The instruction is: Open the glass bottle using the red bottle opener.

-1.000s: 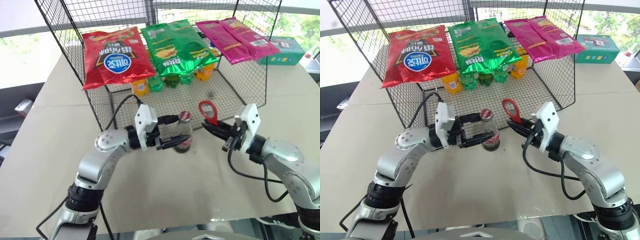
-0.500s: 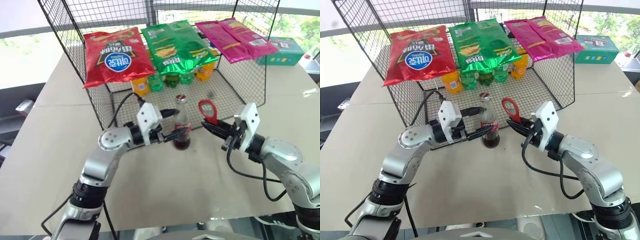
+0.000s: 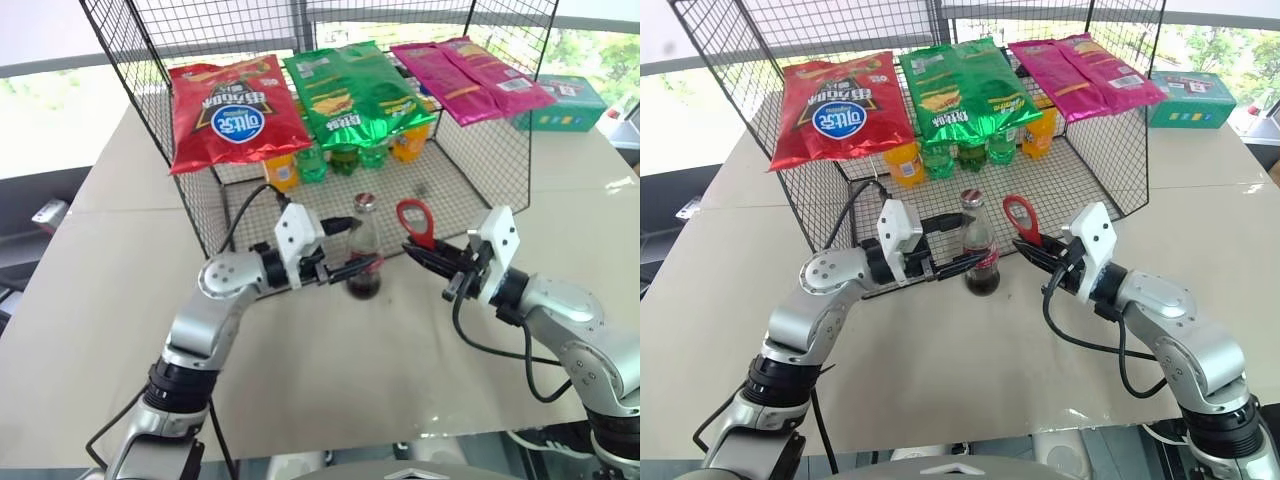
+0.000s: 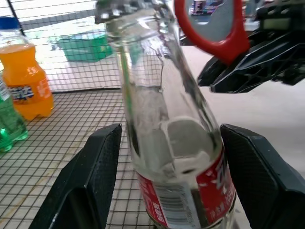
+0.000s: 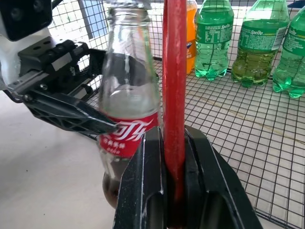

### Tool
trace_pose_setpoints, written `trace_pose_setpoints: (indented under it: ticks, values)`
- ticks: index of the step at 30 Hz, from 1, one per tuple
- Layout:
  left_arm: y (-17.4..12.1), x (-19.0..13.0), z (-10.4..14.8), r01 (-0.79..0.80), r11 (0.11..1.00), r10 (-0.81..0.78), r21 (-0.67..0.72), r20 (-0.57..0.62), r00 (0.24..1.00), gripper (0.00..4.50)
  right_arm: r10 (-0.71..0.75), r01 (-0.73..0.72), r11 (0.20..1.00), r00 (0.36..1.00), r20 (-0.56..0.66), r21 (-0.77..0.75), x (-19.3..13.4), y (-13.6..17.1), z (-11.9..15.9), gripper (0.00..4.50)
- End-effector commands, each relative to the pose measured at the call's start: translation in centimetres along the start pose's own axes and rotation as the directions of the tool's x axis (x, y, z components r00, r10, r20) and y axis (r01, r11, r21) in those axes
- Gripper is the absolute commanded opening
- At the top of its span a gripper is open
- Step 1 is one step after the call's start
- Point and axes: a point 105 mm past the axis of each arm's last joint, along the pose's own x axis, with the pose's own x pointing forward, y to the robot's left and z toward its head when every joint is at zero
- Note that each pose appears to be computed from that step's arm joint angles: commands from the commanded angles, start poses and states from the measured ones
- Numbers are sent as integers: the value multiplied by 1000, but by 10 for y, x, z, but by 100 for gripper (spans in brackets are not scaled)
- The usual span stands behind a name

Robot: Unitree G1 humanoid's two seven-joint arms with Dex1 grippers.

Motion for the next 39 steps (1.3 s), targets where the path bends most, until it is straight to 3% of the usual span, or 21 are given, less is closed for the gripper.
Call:
trace_pose_setpoints:
  ticks: [1, 13, 39]
  values:
    - [-24, 2, 11, 116, 993, -117, 21, 57, 992, 340, -2, 3, 999, 999, 43, -38, -2, 0, 12, 0]
    - [-35, -11, 19, 215, 973, -205, -83, 118, 972, 340, 6, -4, 999, 999, 37, -40, -4, 0, 10, 0]
    - [-21, -18, 30, 197, 978, -187, -70, 124, 975, 340, 0, 2, 999, 1000, 28, -41, -5, -4, 9, 0]
